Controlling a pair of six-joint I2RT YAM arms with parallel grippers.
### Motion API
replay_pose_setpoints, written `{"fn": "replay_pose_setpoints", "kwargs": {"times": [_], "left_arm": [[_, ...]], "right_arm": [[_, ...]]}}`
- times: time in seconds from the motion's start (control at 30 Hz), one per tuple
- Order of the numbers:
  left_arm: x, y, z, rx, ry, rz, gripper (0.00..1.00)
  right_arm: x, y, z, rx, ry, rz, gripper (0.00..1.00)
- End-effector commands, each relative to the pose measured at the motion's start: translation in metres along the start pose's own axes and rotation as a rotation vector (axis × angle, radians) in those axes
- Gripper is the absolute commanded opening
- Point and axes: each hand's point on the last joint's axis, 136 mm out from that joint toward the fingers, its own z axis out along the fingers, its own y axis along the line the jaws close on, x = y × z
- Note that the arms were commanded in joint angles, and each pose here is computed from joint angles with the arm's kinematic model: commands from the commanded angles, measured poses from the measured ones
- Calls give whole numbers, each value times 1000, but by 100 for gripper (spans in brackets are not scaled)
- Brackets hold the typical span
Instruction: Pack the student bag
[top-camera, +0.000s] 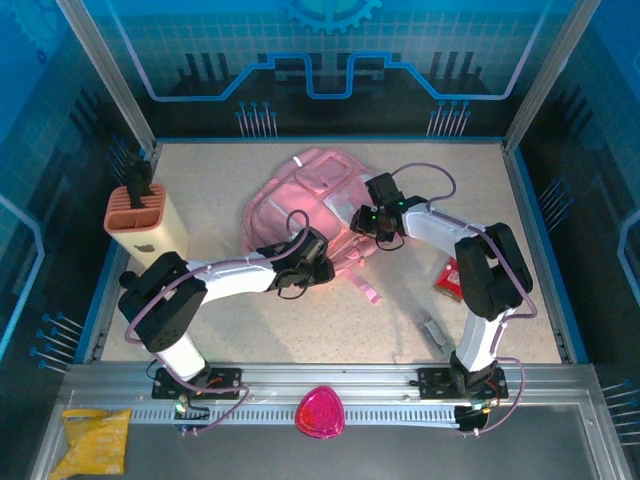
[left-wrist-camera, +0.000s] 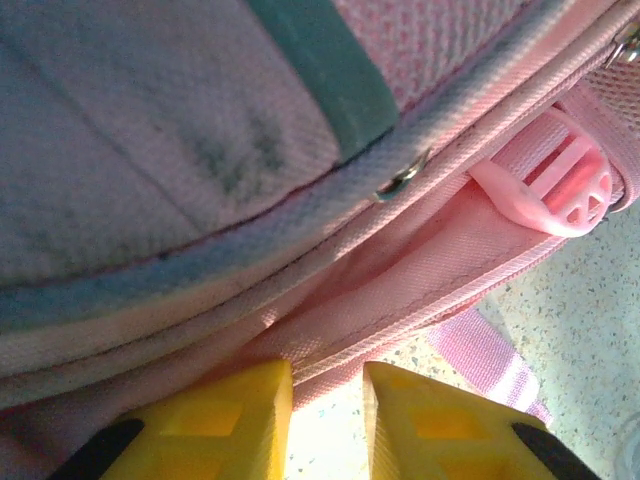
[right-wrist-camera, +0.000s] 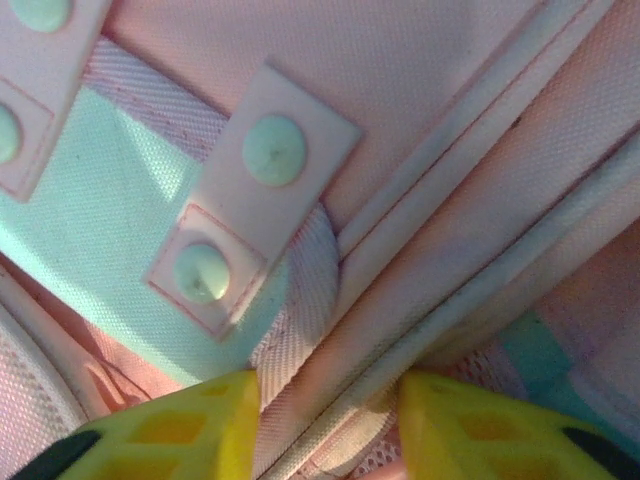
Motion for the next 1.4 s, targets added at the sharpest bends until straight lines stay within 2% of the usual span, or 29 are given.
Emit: {"fn": "replay_pose_setpoints", "kwargs": {"times": [0.0, 0.1, 0.27, 0.43, 0.57, 0.73, 0.9, 1.17, 1.27, 1.37], "left_arm": [[19, 24, 7, -82, 55, -11, 25], [22, 26, 6, -87, 62, -8, 25], [27, 23, 3, -82, 77, -8, 25], [33, 12, -4, -57, 68, 1, 26], [30, 26, 0, -131, 59, 7, 25], [19, 31, 1, -158, 31, 38, 25], [-5, 60, -4, -238, -5, 29, 25], [-61, 84, -17, -258, -95, 53, 27], [-71, 82, -34, -249, -121, 67, 30], [-67, 74, -47, -197, -128, 54, 34]], "right_arm": [[-10, 7, 5, -43, -4, 24, 33], [-13, 12, -2, -61, -17, 21, 21], [-9, 13, -2, -87, -12, 27, 15], [-11, 23, -13, -158, -30, 39, 0], [-16, 31, -33, -201, -56, 40, 0], [-14, 34, -53, -268, -69, 74, 0], [-2, 36, -66, -317, -52, 77, 0], [7, 53, -93, -477, -79, 167, 0], [3, 53, -95, -451, -95, 151, 0], [9, 44, -83, -399, -71, 156, 0]]}}
